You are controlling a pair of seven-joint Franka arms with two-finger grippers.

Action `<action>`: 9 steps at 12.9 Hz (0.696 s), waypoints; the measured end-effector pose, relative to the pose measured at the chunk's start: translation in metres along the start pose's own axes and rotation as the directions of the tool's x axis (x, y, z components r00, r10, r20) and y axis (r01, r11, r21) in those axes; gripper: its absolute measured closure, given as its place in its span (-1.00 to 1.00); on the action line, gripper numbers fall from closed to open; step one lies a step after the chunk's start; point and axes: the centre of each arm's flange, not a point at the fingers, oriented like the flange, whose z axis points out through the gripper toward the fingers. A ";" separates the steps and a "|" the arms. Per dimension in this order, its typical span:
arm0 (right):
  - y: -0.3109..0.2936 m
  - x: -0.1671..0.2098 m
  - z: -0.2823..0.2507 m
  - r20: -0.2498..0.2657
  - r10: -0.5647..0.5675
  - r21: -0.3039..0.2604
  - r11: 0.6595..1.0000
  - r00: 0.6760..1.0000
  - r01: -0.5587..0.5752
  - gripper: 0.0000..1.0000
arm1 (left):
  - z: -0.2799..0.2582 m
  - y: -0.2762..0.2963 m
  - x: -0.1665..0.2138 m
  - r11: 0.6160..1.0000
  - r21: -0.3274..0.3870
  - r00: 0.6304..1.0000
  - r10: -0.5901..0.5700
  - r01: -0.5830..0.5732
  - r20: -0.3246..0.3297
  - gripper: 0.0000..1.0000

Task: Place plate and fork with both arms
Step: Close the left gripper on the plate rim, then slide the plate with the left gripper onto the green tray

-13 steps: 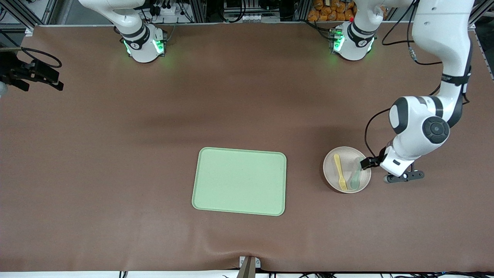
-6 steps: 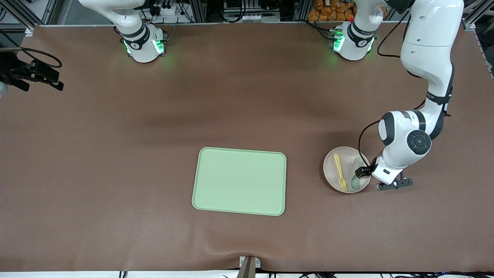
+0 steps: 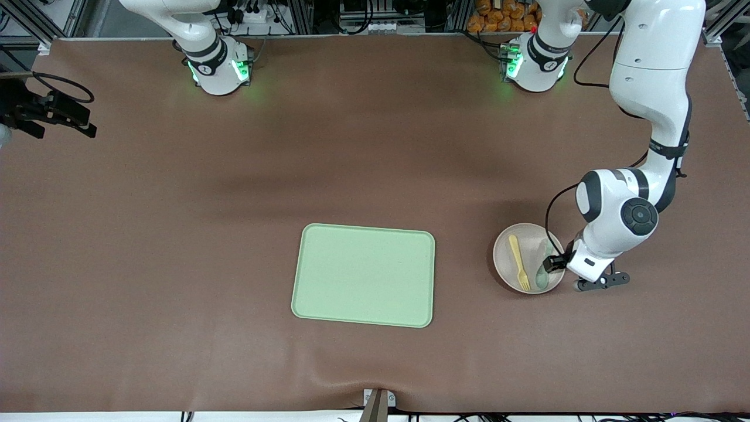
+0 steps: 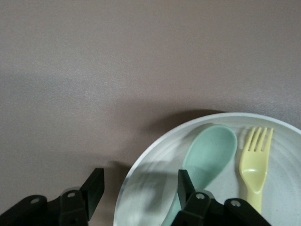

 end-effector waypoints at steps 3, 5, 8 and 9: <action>0.000 0.000 0.000 0.000 0.000 0.000 1.000 1.000 0.000 -1.00 | -0.006 -0.002 0.004 1.000 -0.003 1.000 -0.005 0.005 -0.011 -0.37; 0.000 0.000 0.000 0.000 0.000 0.000 1.000 1.000 0.000 -1.00 | -0.006 -0.005 0.005 1.000 -0.002 1.000 -0.011 0.011 -0.010 -0.33; 0.000 0.000 0.000 0.001 -0.001 0.000 1.000 1.000 0.001 -1.00 | -0.001 -0.011 0.001 1.000 0.002 1.000 -0.018 0.018 0.003 -0.24; 0.000 0.000 0.000 0.001 -0.001 0.000 1.000 1.000 0.001 -1.00 | 0.001 -0.011 0.000 1.000 0.002 1.000 -0.018 0.018 0.007 -0.04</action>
